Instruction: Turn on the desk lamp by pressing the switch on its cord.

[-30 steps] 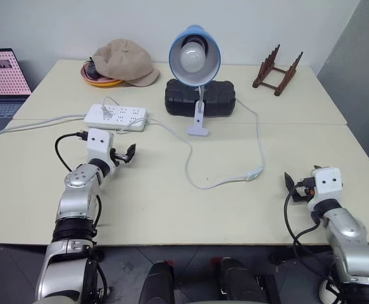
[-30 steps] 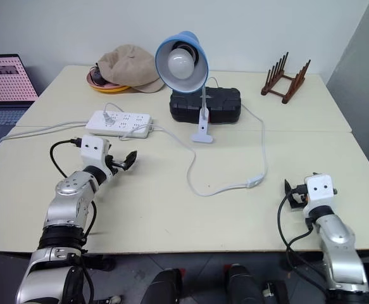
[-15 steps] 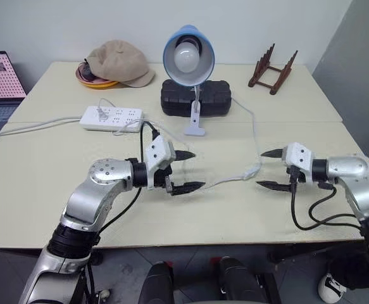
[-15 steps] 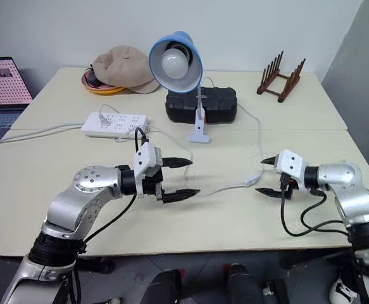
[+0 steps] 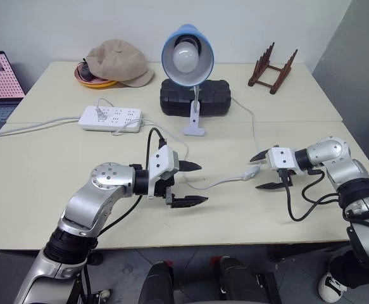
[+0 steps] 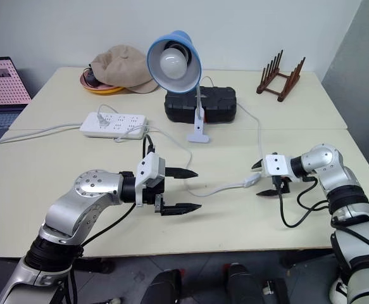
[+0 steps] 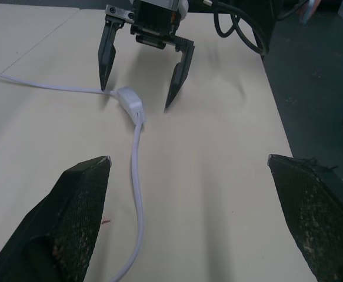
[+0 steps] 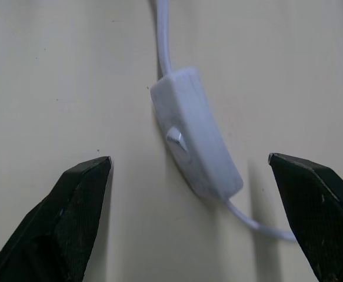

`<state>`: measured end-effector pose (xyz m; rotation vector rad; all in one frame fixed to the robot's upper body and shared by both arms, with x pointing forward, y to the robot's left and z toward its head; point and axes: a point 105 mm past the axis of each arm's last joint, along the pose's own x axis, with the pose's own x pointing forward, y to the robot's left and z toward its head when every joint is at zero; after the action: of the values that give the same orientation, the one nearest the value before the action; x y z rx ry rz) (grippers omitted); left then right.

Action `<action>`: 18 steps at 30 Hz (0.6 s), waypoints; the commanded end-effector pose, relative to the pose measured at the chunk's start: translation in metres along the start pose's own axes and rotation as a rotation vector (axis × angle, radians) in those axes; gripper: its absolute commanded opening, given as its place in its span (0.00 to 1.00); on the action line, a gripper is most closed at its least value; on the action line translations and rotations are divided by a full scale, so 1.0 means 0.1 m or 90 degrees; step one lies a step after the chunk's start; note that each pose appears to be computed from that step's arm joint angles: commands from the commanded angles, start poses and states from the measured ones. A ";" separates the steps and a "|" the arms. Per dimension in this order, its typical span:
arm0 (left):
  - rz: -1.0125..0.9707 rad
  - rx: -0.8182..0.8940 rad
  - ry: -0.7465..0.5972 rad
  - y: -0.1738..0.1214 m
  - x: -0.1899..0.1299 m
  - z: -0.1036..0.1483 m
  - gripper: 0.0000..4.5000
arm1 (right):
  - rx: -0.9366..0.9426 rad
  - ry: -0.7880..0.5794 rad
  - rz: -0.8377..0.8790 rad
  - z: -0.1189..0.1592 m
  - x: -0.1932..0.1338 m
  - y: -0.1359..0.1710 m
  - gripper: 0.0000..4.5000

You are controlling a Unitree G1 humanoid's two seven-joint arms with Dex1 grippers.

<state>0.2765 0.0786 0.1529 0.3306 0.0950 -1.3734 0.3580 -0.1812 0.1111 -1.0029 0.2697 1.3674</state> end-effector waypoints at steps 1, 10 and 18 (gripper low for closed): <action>0.013 0.028 -0.032 0.01 0.02 0.14 0.99 | -0.024 0.004 -0.008 0.02 -0.06 -0.09 1.00; 0.007 0.027 -0.033 0.01 0.02 0.15 1.00 | -0.007 0.000 -0.001 -0.04 -0.05 -0.05 0.58; 0.003 0.023 -0.036 0.02 0.04 0.16 1.00 | 0.008 -0.029 -0.020 0.01 -0.05 -0.07 0.11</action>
<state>0.2791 0.0730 0.1574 0.3128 0.0658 -1.3653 0.3603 -0.1856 0.1072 -0.9811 0.2779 1.3748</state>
